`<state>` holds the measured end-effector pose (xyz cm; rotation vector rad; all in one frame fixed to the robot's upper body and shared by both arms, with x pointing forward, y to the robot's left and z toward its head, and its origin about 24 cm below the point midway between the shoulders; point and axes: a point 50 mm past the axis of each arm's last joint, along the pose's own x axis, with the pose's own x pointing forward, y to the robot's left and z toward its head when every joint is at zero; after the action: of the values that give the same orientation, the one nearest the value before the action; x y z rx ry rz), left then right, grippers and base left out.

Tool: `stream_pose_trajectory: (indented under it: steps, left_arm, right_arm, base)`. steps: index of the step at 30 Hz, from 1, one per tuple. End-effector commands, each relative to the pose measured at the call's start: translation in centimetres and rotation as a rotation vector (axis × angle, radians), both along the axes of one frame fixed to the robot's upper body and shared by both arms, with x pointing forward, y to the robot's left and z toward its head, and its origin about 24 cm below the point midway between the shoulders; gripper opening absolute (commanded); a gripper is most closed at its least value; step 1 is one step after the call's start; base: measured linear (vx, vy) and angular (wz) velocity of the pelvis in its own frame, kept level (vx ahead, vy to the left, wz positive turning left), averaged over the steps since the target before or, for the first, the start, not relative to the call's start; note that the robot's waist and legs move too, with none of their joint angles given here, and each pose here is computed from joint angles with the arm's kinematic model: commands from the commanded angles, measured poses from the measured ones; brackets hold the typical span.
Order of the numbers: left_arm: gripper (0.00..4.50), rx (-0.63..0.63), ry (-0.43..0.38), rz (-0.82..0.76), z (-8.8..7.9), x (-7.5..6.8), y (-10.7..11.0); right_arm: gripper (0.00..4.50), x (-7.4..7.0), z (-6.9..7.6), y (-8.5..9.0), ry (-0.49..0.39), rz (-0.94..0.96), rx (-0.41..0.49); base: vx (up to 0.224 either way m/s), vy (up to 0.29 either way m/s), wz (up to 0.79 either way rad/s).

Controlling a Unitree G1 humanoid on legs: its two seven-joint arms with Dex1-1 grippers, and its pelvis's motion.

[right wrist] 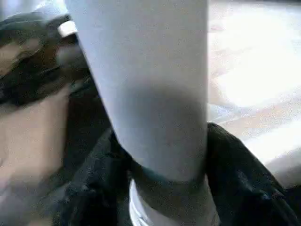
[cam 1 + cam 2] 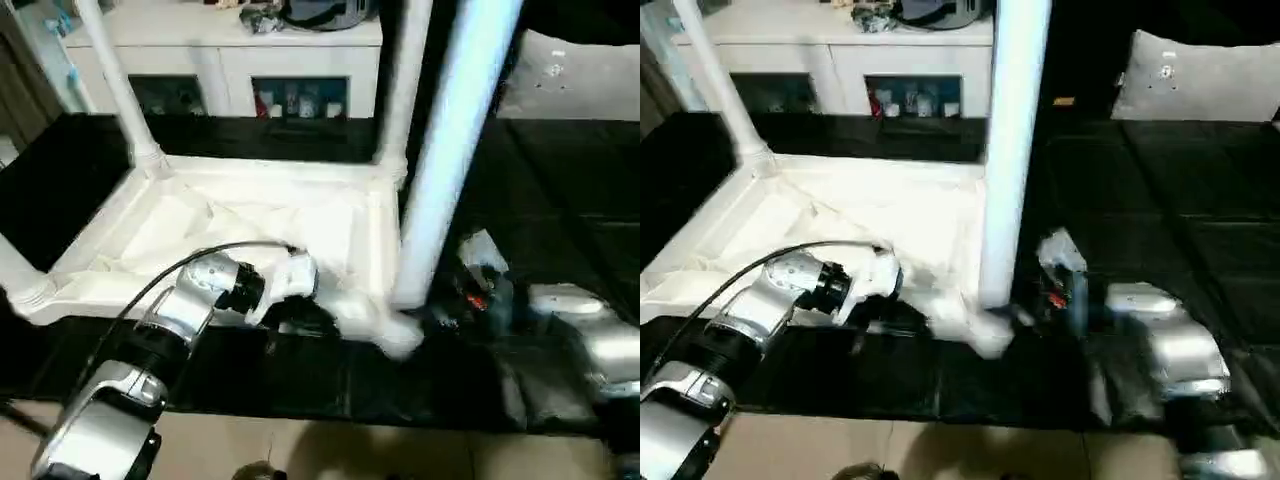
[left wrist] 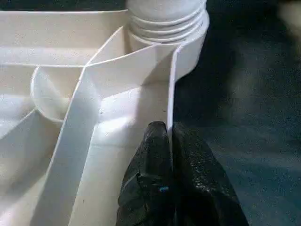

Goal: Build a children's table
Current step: Rotate leg to tighten

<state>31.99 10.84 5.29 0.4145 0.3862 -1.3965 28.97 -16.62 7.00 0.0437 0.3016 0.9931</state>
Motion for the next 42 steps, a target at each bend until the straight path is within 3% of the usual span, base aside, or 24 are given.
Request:
stream_pose_trajectory:
  steps: [1,3,6,9,11,12,19,24,29,37,40,42]
  left_arm:
    - [0.0,-0.122,-0.057,-0.007,1.9,0.2,-3.4]
    - [0.0,-0.169,-0.069,0.103,2.1,0.7,-5.6]
    - [0.0,-0.185,-0.069,0.132,2.2,0.9,-6.3]
    - [0.0,-0.226,-0.122,0.274,2.6,1.5,-9.1]
    - [0.0,-0.224,-0.136,0.288,2.7,1.6,-9.3]
    - [0.0,-0.213,-0.151,0.309,2.8,1.6,-9.5]
    - [0.0,-0.166,-0.188,0.309,2.5,1.9,-8.1]
    - [0.0,-0.147,-0.201,0.227,1.9,1.5,-6.5]
    - [0.0,-0.127,-0.173,0.109,1.3,0.9,-5.0]
    - [0.0,-0.069,-0.161,-0.059,0.7,0.1,-3.2]
    - [0.0,-0.022,-0.145,-0.171,0.5,-0.5,-2.1]
    - [0.0,0.0,-0.128,-0.246,0.5,-1.0,-1.6]
  right_arm:
    - [2.0,0.9,-0.6,0.9,0.019,-0.114,-0.04]
    - [1.98,2.6,-1.0,1.7,0.017,-0.33,-0.033]
    - [1.98,3.0,-1.1,1.9,0.023,-0.391,-0.031]
    - [1.98,4.5,-1.1,2.5,0.019,-0.561,-0.035]
    - [1.98,4.5,-0.9,2.8,0.003,-0.545,-0.021]
    - [2.54,4.4,-0.8,3.1,-0.015,-0.548,-0.004]
    - [3.16,3.9,-0.4,1.9,-0.074,-0.573,0.021]
    - [3.55,2.9,0.3,-0.4,-0.122,-0.461,0.039]
    - [4.04,1.2,0.8,-2.9,-0.161,-0.23,-0.014]
    - [4.04,0.0,1.7,-4.2,-0.194,0.009,-0.079]
    - [4.04,-0.6,1.8,-4.3,-0.16,0.156,-0.091]
    - [3.68,-1.1,1.7,-4.0,-0.098,0.26,-0.08]
  base:
    - [0.0,0.0,0.0]
    - [0.0,0.0,0.0]
    - [0.0,0.0,0.0]
    - [0.0,0.0,0.0]
    - [0.0,0.0,0.0]
    - [0.0,0.0,0.0]
    - [0.0,0.0,0.0]
    - [0.0,0.0,0.0]
    - [0.0,0.0,0.0]
    - [0.0,0.0,0.0]
    - [0.0,0.0,0.0]
    - [0.0,0.0,0.0]
